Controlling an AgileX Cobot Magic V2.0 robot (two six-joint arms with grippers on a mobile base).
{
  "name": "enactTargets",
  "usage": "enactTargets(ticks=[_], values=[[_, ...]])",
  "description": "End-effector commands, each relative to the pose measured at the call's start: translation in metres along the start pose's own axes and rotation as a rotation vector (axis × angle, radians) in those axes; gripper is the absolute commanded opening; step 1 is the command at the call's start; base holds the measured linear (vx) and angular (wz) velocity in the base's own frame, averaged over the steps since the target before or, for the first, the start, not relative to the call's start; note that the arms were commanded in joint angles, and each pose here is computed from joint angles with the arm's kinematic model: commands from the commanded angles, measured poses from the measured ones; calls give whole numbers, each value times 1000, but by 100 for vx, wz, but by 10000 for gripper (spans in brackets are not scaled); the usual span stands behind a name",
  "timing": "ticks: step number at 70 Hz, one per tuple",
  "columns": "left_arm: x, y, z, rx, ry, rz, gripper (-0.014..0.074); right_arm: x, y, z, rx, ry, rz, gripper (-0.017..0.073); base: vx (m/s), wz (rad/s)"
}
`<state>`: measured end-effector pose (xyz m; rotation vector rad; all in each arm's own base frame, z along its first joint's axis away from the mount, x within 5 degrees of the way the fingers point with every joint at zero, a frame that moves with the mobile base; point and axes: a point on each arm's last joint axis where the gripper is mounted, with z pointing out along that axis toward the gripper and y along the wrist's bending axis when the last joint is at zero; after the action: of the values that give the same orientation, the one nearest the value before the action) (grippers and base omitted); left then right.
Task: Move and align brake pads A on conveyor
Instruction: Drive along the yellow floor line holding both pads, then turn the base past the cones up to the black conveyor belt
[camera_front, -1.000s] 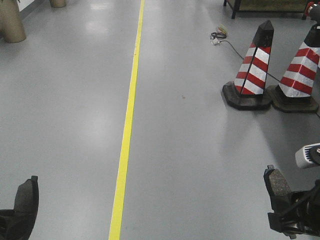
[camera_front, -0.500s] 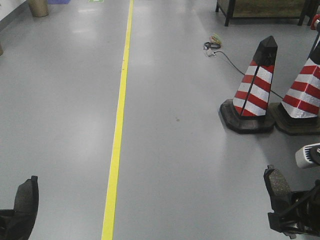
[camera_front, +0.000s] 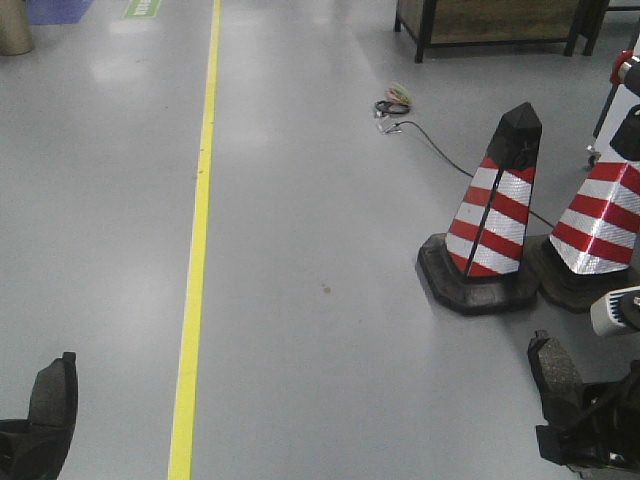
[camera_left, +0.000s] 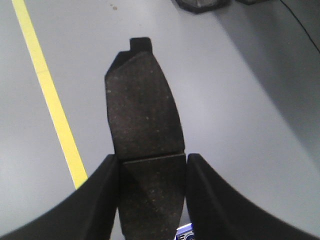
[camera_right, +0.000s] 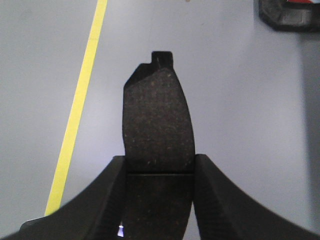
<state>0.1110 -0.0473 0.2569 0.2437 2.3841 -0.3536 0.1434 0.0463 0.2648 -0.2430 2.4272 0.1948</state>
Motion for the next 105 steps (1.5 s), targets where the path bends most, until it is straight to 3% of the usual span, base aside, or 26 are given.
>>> enactTargets(ticks=[1,53,105], values=[[-14,-3,-6,17,-105,-4,83,-14,1,-7,-6,-104,-12,59,58,-18],[-14,-3,-6,17,-105,-4,83,-13,1,-7,-6,-99,-12,59,55,-19],[-14,-3,-6,17,-105,-4,83,-13,1,-7,-6,-99,-12,59,43,-57]])
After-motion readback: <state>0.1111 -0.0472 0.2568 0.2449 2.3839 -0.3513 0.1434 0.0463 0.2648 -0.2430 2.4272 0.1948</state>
